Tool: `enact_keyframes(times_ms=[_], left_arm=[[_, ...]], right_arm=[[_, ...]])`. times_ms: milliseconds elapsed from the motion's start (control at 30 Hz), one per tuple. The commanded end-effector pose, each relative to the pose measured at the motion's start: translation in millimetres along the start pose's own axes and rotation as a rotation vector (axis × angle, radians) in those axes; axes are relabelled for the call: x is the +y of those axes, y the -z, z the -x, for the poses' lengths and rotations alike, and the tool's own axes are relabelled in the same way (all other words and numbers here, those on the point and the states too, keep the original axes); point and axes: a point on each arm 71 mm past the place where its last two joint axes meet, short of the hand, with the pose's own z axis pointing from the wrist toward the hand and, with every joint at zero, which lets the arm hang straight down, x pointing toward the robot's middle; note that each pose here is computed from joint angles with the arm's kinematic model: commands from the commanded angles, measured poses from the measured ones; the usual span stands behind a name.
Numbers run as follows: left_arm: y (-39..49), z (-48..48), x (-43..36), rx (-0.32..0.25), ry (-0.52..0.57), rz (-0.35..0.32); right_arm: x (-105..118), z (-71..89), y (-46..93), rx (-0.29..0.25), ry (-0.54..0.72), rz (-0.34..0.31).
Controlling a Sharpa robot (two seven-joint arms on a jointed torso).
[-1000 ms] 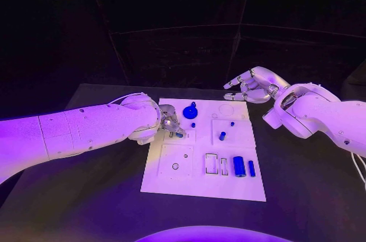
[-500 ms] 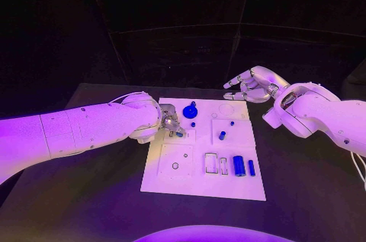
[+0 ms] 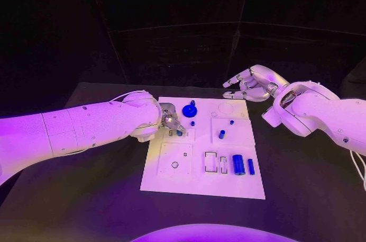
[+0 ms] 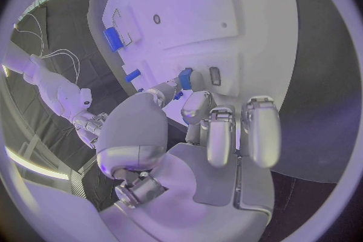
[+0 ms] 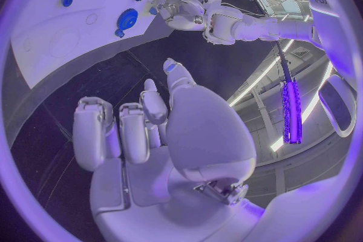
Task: Assemble the parts on the task board
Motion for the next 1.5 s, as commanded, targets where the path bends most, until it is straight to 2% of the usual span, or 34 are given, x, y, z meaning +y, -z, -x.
enact_keyframes(times_ms=[33,1000,1300,1367,1500], left_arm=[[-0.4,-0.7,0.0,0.011,-0.012,0.008],[-2.6,0.6,-0.8,0.007,0.009,0.010],[1.5,2.2,4.5,-0.005,0.024,0.008],[4.5,5.6,5.8,-0.013,0.031,0.002],[13.1,22.8,3.1,-0.019,0.060,-0.021]], right_arm=[[1.7,0.1,-0.4,0.006,0.002,0.006],[1.4,0.1,-0.7,0.006,0.002,0.005],[1.1,0.4,-0.8,0.005,0.002,0.005],[0.7,0.7,-0.7,0.004,0.003,0.005],[-0.2,1.4,-0.8,0.002,0.004,0.002]])
